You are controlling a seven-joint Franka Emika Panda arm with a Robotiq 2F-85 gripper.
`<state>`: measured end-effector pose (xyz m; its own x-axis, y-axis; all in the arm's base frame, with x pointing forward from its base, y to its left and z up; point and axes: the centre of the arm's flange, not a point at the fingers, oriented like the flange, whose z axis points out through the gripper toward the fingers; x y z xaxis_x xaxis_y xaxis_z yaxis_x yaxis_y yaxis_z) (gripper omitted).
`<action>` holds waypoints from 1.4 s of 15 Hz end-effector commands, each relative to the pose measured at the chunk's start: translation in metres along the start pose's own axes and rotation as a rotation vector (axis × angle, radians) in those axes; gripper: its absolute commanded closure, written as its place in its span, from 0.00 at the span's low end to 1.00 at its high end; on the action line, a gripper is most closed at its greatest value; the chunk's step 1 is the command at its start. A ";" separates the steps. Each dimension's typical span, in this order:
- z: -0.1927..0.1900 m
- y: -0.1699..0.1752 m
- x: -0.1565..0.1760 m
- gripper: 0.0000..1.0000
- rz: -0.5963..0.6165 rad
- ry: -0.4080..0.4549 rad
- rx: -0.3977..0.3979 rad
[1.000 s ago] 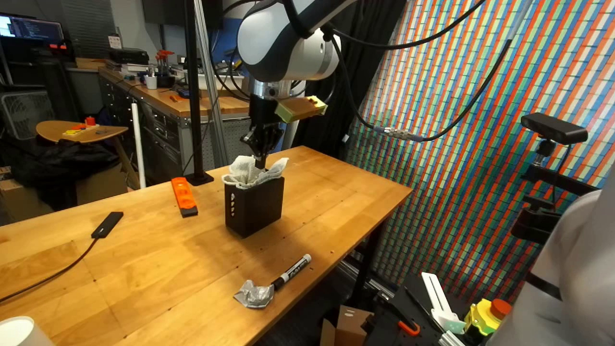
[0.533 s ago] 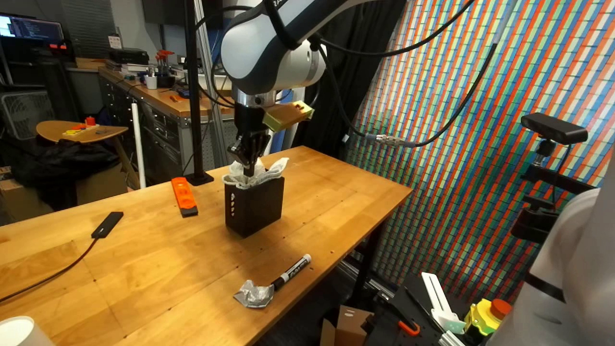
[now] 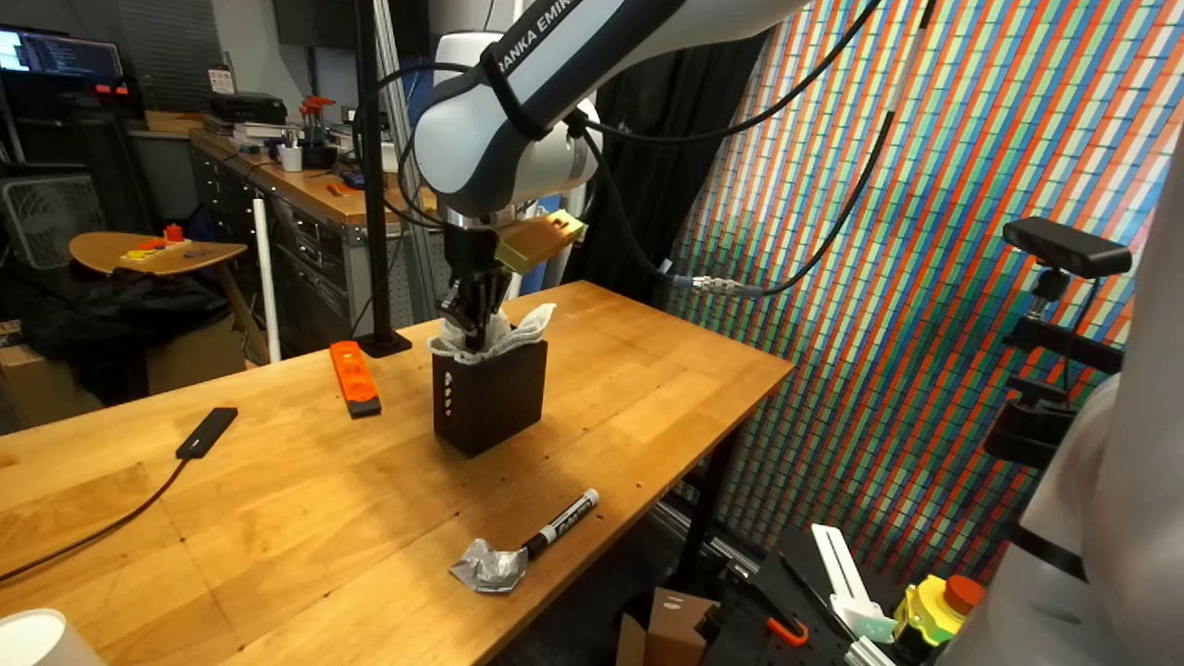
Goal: Put the cloth in the black box
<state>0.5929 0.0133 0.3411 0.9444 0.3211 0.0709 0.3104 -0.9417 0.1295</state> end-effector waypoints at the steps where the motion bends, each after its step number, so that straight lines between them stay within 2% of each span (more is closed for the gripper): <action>1: 0.028 0.009 0.017 1.00 -0.023 -0.029 -0.007; 7: 0.080 -0.005 0.013 1.00 -0.061 -0.138 0.040; 11: 0.083 -0.003 0.009 1.00 -0.072 -0.160 0.101; 14: 0.060 0.010 -0.001 1.00 -0.058 -0.121 0.148; 21: -0.032 0.051 -0.028 1.00 0.032 0.046 0.141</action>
<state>0.6022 -0.0253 0.3289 0.9504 0.3084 0.0404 0.3091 -0.9510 -0.0099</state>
